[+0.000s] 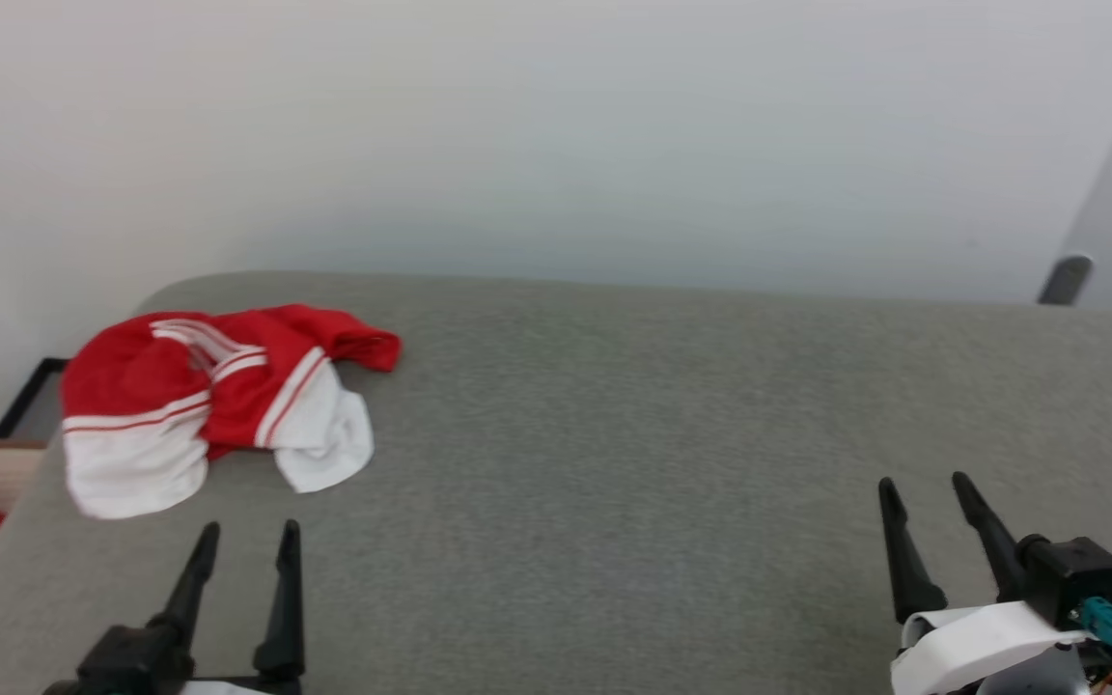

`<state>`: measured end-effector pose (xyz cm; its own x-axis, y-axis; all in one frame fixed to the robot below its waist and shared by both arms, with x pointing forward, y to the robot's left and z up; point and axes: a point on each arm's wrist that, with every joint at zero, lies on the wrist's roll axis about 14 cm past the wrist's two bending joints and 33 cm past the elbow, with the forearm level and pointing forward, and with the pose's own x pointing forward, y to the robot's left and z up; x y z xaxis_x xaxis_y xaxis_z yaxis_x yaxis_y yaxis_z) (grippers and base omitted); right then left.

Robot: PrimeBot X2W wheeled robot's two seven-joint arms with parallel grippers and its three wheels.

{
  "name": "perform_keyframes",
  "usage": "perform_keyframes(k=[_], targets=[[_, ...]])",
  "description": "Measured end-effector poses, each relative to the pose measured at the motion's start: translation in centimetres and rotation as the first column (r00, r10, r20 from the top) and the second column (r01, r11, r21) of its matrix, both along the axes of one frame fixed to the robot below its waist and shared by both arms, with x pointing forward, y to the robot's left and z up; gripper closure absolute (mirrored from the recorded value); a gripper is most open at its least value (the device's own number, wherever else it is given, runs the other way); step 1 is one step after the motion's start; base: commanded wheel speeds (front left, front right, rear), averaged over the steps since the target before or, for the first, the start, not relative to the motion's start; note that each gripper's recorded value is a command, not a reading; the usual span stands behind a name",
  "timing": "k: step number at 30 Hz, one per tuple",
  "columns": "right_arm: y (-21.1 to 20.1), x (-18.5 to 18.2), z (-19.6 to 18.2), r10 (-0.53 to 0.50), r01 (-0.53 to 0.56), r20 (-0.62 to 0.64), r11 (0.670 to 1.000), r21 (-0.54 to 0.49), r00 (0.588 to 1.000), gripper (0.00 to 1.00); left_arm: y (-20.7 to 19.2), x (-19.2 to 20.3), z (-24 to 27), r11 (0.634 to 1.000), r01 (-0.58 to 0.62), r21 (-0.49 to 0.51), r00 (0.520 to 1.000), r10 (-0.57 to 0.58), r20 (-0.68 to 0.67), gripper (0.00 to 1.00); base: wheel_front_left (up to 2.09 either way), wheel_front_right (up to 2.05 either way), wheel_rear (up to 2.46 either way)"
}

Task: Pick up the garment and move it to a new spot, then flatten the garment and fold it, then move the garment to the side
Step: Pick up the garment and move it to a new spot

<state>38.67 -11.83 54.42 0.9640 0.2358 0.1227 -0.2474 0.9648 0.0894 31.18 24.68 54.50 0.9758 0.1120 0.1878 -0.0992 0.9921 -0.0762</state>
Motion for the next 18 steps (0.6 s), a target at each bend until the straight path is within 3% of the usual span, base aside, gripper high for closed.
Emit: perform_keyframes(k=[9, 18], targets=[[6.6, 0.2, 0.1, 0.186, -0.186, -0.001, 0.983, 0.008, 0.983, 0.00, 5.3, -4.7, 0.8, 0.984, -0.180, 0.001, 0.984, 0.180, 0.010, 0.00, 0.00, 0.00, 0.00], [13.1, 0.1, 1.5, 0.354, -0.354, 0.030, 0.935, -0.006, 0.935, 0.00, 9.4, -10.2, 1.1, 0.932, -0.360, -0.041, 0.932, 0.361, 0.028, 0.00, 0.00, 0.00, 0.00]])
